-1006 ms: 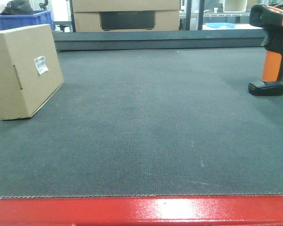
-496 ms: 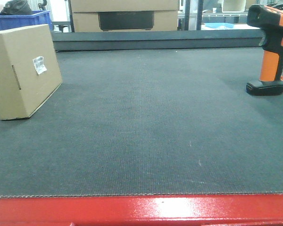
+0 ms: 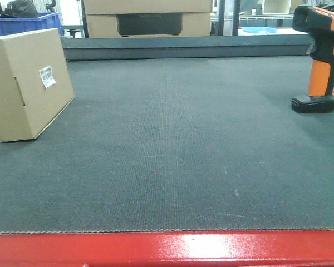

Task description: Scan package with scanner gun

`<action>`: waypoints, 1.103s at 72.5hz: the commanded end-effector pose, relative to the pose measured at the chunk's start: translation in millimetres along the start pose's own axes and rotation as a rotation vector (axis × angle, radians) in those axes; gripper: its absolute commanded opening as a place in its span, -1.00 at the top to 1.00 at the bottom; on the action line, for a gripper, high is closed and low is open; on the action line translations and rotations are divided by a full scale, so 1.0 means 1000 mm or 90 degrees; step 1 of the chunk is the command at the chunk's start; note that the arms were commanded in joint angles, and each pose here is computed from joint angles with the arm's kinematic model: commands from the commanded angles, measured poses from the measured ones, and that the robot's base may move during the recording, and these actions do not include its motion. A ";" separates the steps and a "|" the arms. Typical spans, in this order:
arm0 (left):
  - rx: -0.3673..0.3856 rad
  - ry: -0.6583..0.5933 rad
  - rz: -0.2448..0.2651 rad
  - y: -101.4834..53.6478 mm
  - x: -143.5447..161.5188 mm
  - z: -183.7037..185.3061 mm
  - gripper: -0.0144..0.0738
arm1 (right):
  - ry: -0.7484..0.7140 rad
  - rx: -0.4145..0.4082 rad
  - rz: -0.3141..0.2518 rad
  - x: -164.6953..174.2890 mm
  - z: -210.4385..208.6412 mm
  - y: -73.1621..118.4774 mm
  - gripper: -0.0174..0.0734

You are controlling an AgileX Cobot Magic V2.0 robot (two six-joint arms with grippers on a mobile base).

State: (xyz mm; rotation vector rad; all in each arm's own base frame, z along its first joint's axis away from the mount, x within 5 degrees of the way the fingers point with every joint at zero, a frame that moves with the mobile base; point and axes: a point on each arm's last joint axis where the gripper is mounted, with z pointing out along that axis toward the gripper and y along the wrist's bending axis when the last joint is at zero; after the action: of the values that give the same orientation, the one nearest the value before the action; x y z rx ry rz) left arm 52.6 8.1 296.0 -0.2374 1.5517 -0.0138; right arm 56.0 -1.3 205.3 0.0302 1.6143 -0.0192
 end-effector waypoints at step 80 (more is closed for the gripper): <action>0.001 -0.020 0.004 0.000 -0.002 -0.002 0.92 | -0.073 0.009 0.015 -0.006 0.000 -0.001 0.97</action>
State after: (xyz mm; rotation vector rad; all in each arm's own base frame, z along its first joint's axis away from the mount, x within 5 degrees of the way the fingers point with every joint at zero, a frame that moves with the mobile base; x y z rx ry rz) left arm 52.2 8.1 296.1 -0.2371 1.5499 -0.0138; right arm 56.6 -2.1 209.7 0.0507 1.5249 -0.0098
